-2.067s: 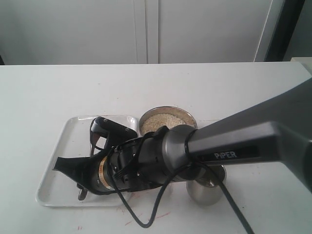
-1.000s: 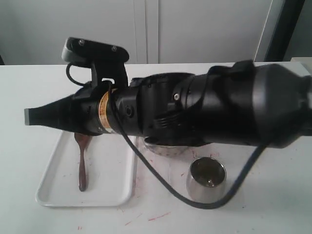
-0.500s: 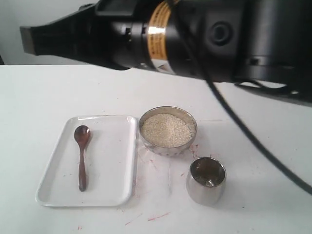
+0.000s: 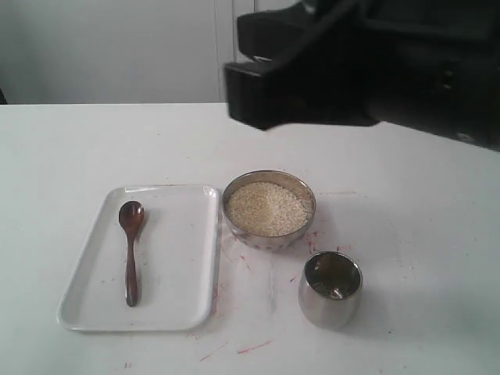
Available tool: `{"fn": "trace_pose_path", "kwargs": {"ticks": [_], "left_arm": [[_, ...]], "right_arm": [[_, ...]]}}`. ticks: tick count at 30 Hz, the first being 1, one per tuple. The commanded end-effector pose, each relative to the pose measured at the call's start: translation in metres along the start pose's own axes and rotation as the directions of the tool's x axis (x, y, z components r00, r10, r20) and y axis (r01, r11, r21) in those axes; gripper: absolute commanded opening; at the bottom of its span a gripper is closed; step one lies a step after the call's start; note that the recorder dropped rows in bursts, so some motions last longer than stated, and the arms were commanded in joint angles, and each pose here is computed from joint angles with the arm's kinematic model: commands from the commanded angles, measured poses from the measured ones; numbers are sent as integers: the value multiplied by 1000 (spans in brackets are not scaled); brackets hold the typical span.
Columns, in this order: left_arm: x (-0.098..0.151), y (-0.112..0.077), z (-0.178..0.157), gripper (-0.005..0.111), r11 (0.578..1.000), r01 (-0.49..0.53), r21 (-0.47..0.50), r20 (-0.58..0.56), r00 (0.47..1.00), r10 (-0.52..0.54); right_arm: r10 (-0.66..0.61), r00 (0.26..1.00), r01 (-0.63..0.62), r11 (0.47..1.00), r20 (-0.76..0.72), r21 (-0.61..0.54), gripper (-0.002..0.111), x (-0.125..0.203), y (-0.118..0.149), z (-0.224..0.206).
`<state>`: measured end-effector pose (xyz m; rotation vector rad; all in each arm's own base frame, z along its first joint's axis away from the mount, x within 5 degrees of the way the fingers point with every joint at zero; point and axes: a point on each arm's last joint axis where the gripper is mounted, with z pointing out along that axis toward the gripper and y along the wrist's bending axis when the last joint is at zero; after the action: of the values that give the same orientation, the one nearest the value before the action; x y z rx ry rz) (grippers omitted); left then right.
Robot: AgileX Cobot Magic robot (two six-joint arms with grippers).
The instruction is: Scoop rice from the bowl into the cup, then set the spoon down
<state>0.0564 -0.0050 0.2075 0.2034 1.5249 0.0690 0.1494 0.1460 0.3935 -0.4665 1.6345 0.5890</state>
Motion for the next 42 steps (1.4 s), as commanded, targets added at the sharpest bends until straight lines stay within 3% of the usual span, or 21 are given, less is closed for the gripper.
{"fn": "trace_pose_path", "kwargs": {"ticks": [1,15,28,42], "left_arm": [[-2,0,0,14,1000,3,2,9,1000,-3],[-2,0,0,14,1000,3,2,9,1000,-3],[-2,0,0,14,1000,3,2,9,1000,-3],[-2,0,0,14,1000,3,2,9,1000,-3]], "right_arm": [[-14,1000,14,1000,23,11,0,11,-9,-29],[-26,999,26,1000,-34,9,0,81,-25,-73],[41,995,-46,997,-92,-55,0,143,-30,-94],[92,982,-102,993,-166,-52,0,178,-33,-98]]}}
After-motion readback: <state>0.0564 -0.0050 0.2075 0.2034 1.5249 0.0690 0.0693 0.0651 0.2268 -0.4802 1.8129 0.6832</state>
